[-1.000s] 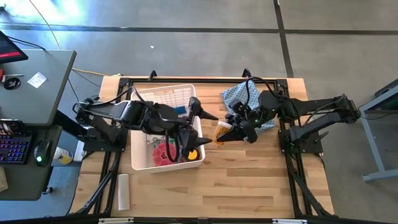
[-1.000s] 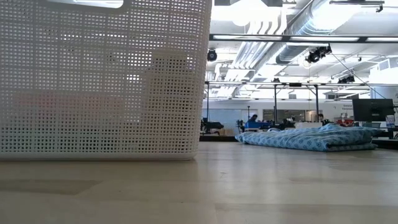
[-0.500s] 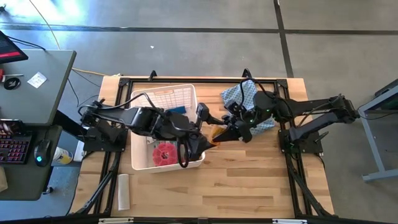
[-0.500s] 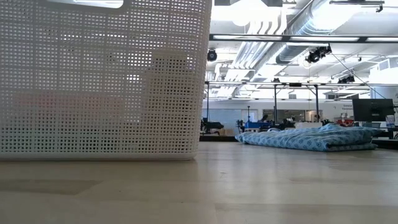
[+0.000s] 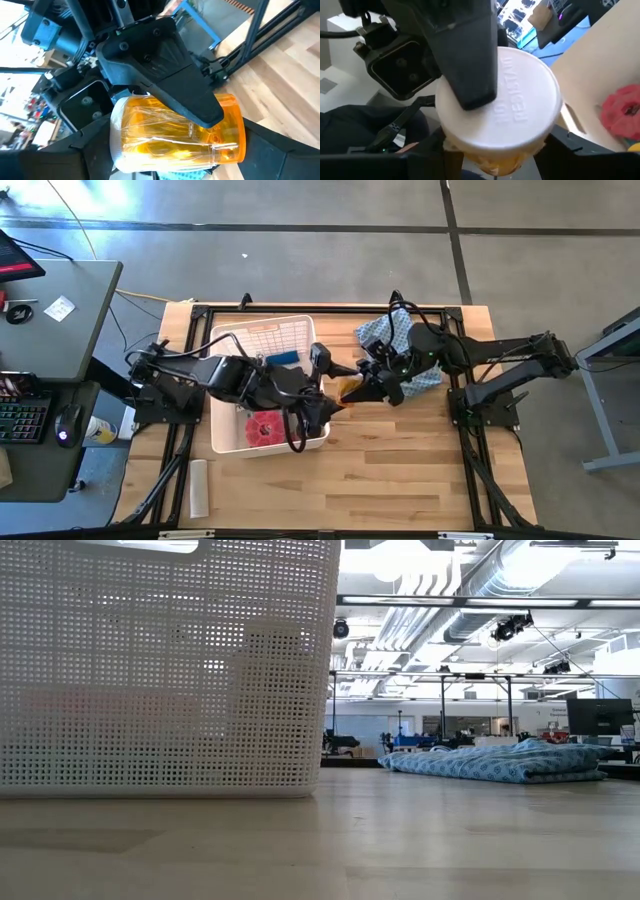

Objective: Pick & place medical supplies in basket/bin
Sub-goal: Put the orange pill bottle into the white bin

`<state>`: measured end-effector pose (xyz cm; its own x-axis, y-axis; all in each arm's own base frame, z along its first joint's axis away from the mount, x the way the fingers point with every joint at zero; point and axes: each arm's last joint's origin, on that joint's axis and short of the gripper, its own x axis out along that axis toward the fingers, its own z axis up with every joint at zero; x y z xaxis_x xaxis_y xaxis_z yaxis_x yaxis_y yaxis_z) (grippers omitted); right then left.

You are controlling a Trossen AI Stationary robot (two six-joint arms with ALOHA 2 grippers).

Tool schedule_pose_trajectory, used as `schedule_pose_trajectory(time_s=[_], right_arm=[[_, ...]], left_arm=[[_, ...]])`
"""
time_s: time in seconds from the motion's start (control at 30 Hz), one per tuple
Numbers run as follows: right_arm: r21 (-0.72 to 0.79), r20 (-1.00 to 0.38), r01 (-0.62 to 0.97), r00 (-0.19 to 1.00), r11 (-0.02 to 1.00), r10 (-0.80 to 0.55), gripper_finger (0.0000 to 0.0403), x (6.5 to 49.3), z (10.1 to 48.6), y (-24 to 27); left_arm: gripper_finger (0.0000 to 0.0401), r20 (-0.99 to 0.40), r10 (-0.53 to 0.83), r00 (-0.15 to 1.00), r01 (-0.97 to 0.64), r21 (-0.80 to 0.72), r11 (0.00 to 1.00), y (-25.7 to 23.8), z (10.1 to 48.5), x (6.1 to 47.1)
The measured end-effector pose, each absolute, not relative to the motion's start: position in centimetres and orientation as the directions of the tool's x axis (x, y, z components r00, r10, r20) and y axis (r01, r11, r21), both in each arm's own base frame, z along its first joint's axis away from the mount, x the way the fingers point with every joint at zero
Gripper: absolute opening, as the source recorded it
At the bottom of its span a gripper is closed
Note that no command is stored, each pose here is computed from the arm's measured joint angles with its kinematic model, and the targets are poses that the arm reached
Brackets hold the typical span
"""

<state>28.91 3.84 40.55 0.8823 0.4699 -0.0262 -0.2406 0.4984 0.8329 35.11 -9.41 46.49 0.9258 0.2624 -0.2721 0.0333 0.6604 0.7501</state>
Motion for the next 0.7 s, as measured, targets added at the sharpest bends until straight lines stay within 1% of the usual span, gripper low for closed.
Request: schedule_pose_trajectory(time_s=[0.3, 0.37, 0.47, 0.57, 0.7], right_arm=[[0.782, -0.016, -0.270, 0.892, 0.562, 0.451, 0.0186, 28.9, 40.7, 3.7], [0.773, -0.010, -0.276, 0.895, 0.571, 0.446, 0.0186, 29.0, 40.8, 3.5], [0.764, 0.012, -0.293, 0.897, 0.574, 0.442, 0.0186, 29.0, 41.0, 3.3], [0.754, 0.047, -0.320, 0.898, 0.574, 0.438, 0.0186, 29.0, 41.4, 3.0], [0.736, 0.101, -0.352, 0.902, 0.578, 0.421, 0.0186, 29.1, 41.8, 2.7]], left_arm=[[0.0357, -0.237, 0.386, 0.892, -0.056, 0.788, 0.614, -9.9, 46.6, 34.8], [0.0363, -0.224, 0.413, 0.883, -0.082, 0.792, 0.605, -10.0, 46.7, 34.8], [0.0367, -0.191, 0.455, 0.870, -0.138, 0.791, 0.596, -10.2, 47.0, 34.7], [0.0358, -0.176, 0.480, 0.859, -0.168, 0.790, 0.590, -10.1, 47.1, 34.7], [0.0356, -0.156, 0.524, 0.837, -0.212, 0.790, 0.575, -9.9, 47.4, 34.5]])
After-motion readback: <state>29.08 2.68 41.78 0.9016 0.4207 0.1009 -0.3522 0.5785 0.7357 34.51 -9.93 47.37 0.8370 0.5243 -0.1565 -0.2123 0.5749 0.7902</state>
